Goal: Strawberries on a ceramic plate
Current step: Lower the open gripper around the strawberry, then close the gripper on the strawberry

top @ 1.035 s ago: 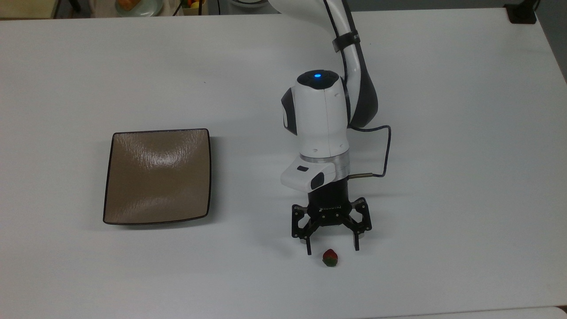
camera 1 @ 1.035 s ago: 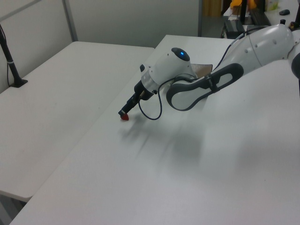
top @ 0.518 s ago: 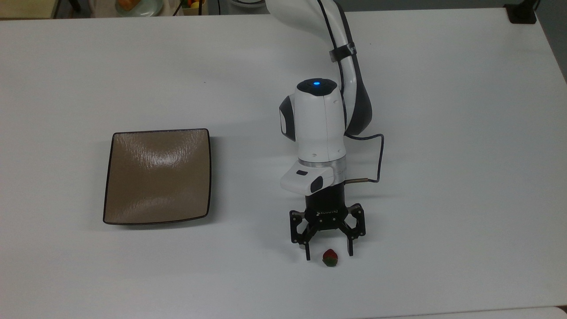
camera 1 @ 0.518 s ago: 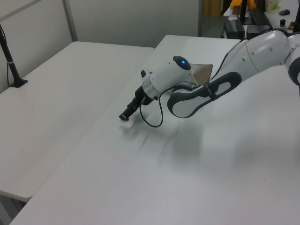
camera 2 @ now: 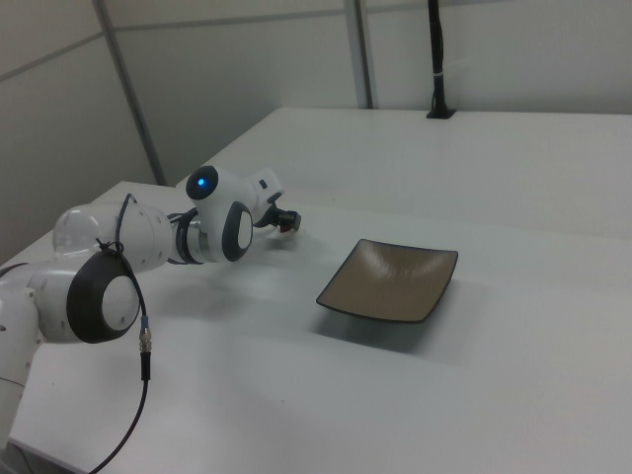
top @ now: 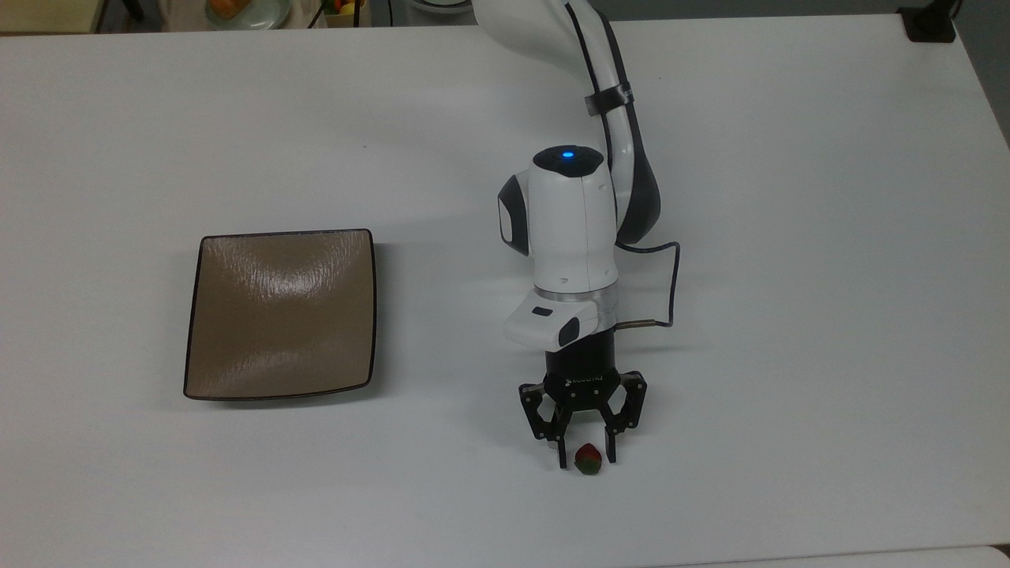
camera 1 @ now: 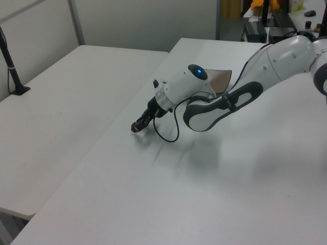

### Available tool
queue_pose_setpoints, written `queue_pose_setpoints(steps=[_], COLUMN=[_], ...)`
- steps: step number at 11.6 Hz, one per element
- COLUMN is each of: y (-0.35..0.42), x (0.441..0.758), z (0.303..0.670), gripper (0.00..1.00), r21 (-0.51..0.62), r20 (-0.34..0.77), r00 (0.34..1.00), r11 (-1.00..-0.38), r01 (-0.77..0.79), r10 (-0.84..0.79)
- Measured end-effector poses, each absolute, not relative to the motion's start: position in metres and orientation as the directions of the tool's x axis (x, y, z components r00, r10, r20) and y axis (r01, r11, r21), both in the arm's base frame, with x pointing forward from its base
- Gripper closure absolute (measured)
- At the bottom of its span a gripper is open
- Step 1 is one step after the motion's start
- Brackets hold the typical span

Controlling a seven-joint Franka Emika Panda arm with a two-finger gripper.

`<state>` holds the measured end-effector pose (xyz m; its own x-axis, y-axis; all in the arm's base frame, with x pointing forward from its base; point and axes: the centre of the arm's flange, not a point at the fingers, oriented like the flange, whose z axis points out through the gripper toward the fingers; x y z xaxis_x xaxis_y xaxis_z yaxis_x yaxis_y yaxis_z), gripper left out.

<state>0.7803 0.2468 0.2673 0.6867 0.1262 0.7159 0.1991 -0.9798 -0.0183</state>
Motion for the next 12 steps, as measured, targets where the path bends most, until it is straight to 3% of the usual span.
queue_pose_setpoints(steps=[1, 2, 3, 9, 12], y=[0.247, 0.248, 0.248, 0.248, 0.248], x=[0.780, 0.780, 0.780, 0.781, 0.785], z=[0.268, 0.268, 0.268, 0.274, 0.323], gripper=[0.48, 0.66, 0.69, 0.69, 0.69], r21=[-0.012, -0.009, -0.009, -0.010, -0.020], r20=[0.720, 0.721, 0.723, 0.731, 0.773], r00=[0.682, 0.679, 0.678, 0.669, 0.623], r11=[-0.979, -0.978, -0.978, -0.978, -0.978], r01=[0.204, 0.207, 0.207, 0.208, 0.207], r10=[0.133, 0.137, 0.137, 0.135, 0.117])
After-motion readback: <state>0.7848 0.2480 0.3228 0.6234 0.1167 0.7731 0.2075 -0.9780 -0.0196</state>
